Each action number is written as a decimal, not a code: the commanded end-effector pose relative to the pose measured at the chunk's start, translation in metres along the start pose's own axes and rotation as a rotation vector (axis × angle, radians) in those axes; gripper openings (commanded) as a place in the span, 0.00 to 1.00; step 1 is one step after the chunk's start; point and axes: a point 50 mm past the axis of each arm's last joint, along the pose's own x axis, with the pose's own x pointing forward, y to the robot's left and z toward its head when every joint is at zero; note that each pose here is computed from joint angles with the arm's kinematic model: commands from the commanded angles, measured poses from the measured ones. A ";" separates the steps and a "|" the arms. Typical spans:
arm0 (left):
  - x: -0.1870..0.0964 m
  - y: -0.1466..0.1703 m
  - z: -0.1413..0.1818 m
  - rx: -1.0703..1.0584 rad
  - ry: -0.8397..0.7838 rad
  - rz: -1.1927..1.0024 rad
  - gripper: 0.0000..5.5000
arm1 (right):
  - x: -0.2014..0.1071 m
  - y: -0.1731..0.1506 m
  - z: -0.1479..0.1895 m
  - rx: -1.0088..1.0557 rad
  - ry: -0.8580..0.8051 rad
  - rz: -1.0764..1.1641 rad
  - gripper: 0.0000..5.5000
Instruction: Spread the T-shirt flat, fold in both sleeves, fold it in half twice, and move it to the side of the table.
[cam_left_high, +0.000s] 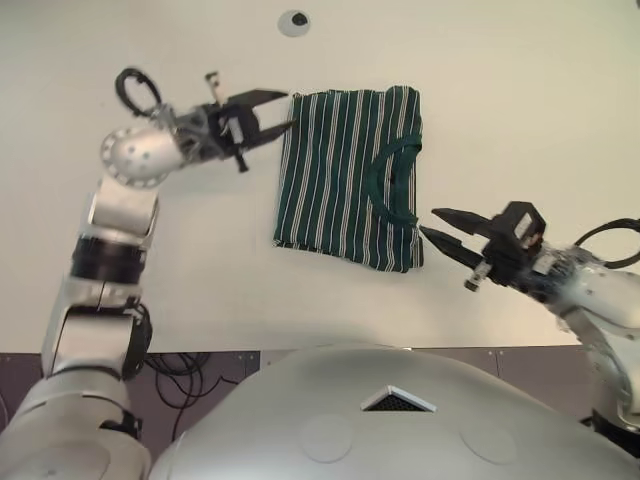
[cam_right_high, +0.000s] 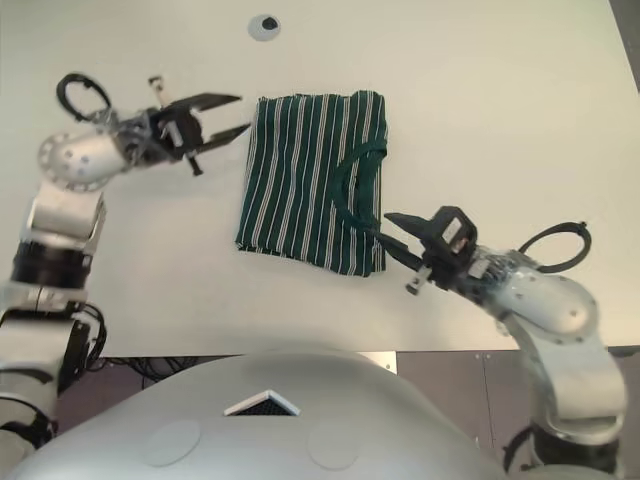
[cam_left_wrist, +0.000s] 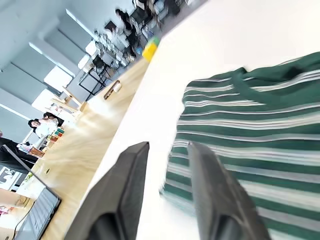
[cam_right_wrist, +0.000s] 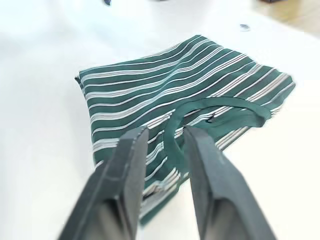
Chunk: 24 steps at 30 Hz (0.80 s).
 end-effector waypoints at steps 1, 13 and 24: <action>-0.029 -0.036 -0.002 -0.009 0.078 -0.173 0.38 | -0.013 0.006 -0.017 -0.091 0.145 0.052 0.36; -0.041 -0.094 -0.006 -0.120 0.219 -0.482 0.44 | 0.039 0.008 -0.066 -0.407 0.297 0.070 0.46; -0.017 -0.104 -0.004 -0.046 0.200 -0.521 0.39 | 0.046 0.019 -0.078 -0.577 0.369 0.153 0.29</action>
